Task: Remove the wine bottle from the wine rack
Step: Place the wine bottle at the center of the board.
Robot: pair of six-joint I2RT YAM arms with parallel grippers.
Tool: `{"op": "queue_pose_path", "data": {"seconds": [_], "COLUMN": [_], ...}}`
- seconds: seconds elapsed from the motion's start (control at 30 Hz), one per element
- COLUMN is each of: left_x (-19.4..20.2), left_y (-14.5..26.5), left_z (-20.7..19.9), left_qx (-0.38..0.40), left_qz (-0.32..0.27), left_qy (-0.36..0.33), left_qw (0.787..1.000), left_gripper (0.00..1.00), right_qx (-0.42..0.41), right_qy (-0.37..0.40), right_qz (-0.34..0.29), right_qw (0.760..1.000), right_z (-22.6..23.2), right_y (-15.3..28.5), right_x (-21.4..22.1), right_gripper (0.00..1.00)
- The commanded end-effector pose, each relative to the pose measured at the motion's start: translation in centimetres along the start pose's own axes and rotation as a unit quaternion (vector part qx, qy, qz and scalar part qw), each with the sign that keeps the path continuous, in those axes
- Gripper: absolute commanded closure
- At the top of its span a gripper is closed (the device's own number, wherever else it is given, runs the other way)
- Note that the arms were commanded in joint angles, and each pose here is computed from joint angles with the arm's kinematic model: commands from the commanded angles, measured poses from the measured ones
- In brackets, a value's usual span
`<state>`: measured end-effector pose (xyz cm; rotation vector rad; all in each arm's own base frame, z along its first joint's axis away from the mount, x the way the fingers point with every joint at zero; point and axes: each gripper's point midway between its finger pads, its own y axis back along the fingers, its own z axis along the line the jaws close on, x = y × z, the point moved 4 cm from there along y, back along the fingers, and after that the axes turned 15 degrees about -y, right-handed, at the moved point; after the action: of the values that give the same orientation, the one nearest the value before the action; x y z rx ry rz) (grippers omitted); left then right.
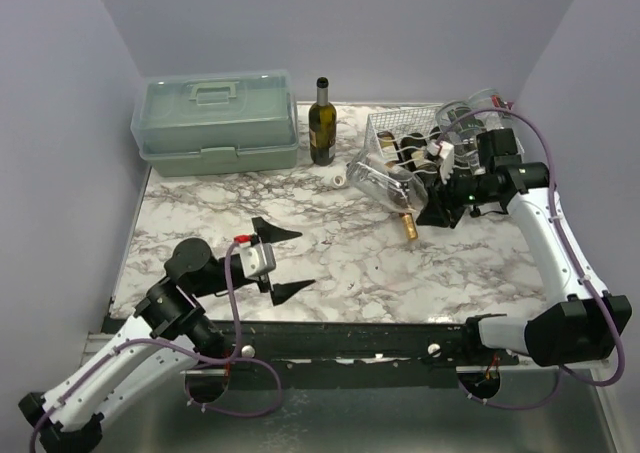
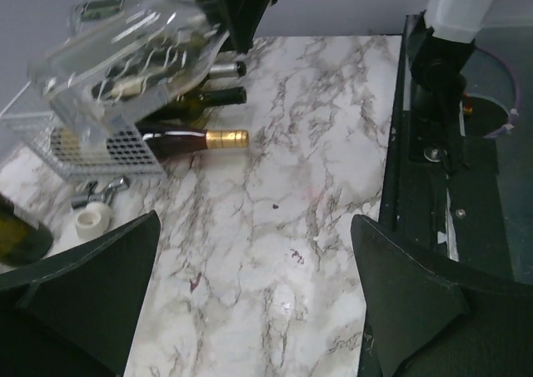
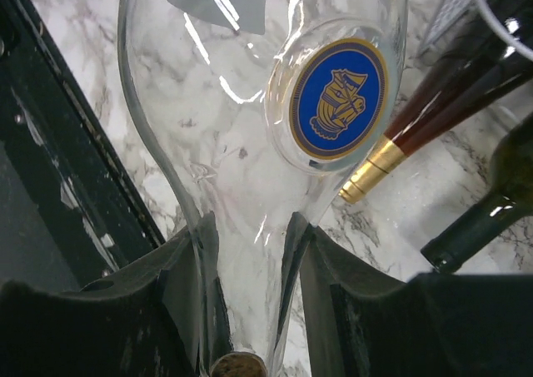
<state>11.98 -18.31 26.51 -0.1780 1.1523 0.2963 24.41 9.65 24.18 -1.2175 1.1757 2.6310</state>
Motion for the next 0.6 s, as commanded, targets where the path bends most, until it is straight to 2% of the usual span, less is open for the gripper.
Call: {"op": "queue_pose_path", "data": {"seconds": [0.0,0.27,0.37,0.57], "left_x": [-2.3,-0.2,0.7,1.3], "left_y": [-1.7,-5.7,-7.1,-9.4], "left_z": [1.1,0.0,0.0,-0.9], "left_qx": [-0.028,-0.033,-0.038,-0.025], "left_qz": [0.009,0.090,0.112,0.092], "left_qy": [-0.110,-0.269,-0.281,-0.278], "left_qw": [0.994,0.958,0.952,0.956], "left_gripper": [0.01,0.01,0.01,0.01], "right_qx": [-0.035,-0.029,-0.029,-0.026], "right_qy": [0.109,0.142,0.142,0.134], "right_qz": [-0.010,0.068,0.095,0.136], "right_qw": [0.993,0.987,0.985,0.981], "right_z": [2.4,4.0,4.4,5.1], "right_y": [-0.4,-3.2,-4.1,-5.7], "right_x": [-1.6,0.5,1.2,2.4], "right_gripper": [1.00,1.00,1.00,1.00]}}
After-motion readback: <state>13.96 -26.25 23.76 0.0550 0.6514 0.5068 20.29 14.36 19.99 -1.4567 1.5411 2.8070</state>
